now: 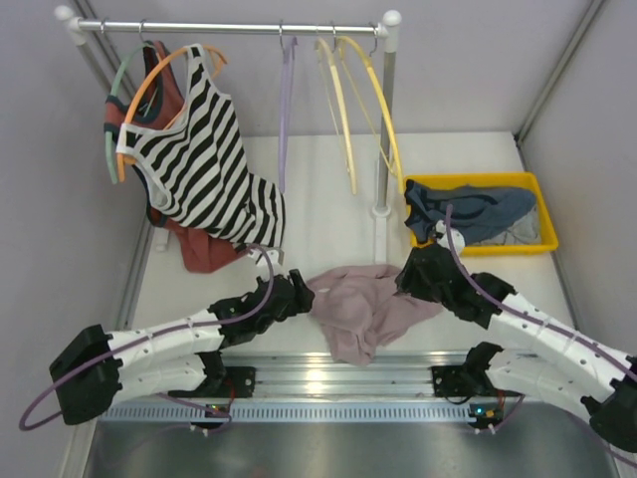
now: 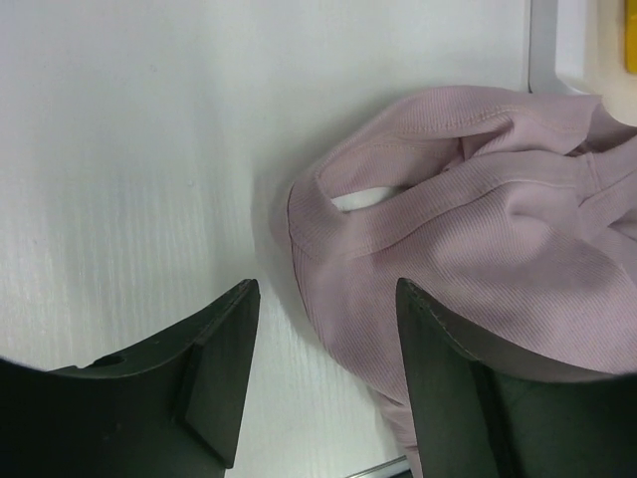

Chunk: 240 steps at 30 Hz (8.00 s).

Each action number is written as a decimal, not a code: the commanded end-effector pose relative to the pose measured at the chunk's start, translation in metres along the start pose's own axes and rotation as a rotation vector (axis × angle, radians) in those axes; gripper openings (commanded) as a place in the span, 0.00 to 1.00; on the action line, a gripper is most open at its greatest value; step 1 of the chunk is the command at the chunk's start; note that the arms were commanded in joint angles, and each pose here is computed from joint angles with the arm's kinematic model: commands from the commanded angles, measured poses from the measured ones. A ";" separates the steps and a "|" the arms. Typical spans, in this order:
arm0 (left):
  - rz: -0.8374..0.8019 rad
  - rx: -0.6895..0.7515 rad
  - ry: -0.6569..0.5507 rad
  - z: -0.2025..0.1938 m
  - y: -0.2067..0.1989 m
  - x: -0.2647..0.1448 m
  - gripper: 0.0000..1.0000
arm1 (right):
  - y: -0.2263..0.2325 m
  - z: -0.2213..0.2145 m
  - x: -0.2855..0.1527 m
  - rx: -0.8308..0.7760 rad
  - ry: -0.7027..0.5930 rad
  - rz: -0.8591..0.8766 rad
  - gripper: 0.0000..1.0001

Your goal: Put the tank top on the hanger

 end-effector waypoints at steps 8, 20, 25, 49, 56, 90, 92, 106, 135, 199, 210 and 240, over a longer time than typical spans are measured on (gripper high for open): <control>-0.079 0.012 0.029 0.008 -0.018 0.023 0.62 | -0.015 0.006 0.059 0.014 0.071 -0.019 0.51; -0.084 0.038 0.066 -0.002 -0.014 0.046 0.51 | -0.022 -0.007 0.089 0.035 0.100 -0.038 0.29; -0.074 0.070 0.043 0.004 -0.013 0.046 0.10 | -0.024 0.002 0.078 0.012 0.064 -0.046 0.03; -0.382 0.304 -0.127 0.125 -0.085 -0.119 0.00 | 0.000 0.112 -0.118 -0.016 -0.377 0.217 0.00; -0.560 0.390 -0.185 0.166 -0.126 -0.171 0.00 | 0.016 0.143 -0.180 -0.050 -0.480 0.355 0.00; -0.587 0.240 -0.148 0.149 -0.117 -0.167 0.00 | 0.029 0.095 -0.137 -0.044 -0.250 0.531 0.00; -0.549 0.154 -0.066 0.109 -0.091 -0.130 0.00 | 0.016 0.068 -0.122 0.001 -0.217 0.544 0.00; -0.385 0.017 0.145 0.010 -0.032 -0.028 0.14 | -0.029 -0.043 -0.008 -0.009 0.085 0.424 0.00; -0.207 0.184 -0.697 0.287 -0.172 -0.189 0.51 | -0.028 -0.039 0.001 -0.099 0.119 0.378 0.08; 0.221 0.446 -0.659 0.357 -0.192 -0.095 0.42 | -0.039 -0.054 0.009 -0.124 0.141 0.362 0.07; 0.155 0.472 -0.575 0.367 -0.177 -0.081 0.38 | -0.039 -0.055 0.008 -0.126 0.142 0.365 0.07; -0.022 0.487 -0.501 0.376 -0.167 -0.075 0.25 | -0.039 -0.054 0.009 -0.127 0.140 0.364 0.07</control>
Point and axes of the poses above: each gripper's point midway between its finger pads, its own x axis out along the fingers, its own y axis along the line the jaws close on, z = x × y, the point moved 7 cm from there along -x, back along the fingers, and after that the axes turned 6 degrees about -x, right-handed, at the moved point
